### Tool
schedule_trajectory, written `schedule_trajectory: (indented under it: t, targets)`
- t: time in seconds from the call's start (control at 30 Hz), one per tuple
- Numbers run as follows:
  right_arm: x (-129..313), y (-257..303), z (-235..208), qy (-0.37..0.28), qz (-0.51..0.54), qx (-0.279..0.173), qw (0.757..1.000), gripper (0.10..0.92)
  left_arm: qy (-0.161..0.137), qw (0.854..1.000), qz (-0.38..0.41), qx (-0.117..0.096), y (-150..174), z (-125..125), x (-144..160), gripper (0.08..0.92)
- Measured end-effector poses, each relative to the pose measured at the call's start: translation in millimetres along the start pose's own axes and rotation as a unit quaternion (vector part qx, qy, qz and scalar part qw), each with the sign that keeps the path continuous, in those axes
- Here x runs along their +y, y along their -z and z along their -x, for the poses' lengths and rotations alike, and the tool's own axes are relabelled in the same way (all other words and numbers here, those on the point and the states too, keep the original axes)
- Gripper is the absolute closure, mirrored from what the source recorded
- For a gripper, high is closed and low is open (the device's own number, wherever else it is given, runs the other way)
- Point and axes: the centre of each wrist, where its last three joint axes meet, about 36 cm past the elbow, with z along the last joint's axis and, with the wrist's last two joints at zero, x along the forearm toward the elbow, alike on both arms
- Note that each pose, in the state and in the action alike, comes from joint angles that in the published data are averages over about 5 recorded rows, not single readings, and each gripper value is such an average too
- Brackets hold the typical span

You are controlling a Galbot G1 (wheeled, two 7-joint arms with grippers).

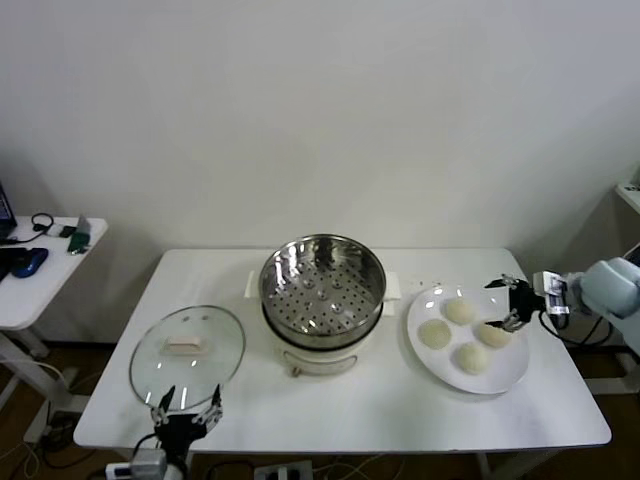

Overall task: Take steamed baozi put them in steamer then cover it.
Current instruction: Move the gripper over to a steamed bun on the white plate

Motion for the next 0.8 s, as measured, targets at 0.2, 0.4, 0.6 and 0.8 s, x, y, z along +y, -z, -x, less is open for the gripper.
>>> schedule_trajectory:
  t: [0.2,0.4,0.6,0.8]
  targets:
    - [-29,16,23,0.046,0.002,0.043,0.998,0.2,0.003,1.0,0.004,0.004,-3,2,2,0.177]
    - [-58,32,41,0.055,-0.001,0.077,0.996,0.2,0.009,1.0,0.008,0.01,-8,3,7,0.177]
    - [-75,50,60,0.064,-0.008,0.099,0.993,0.2,0.01,1.0,0.01,0.013,-11,5,8,0.177]
    - [-82,59,80,0.073,-0.012,0.116,0.99,0.2,0.007,1.0,0.011,0.015,-15,6,6,0.177]
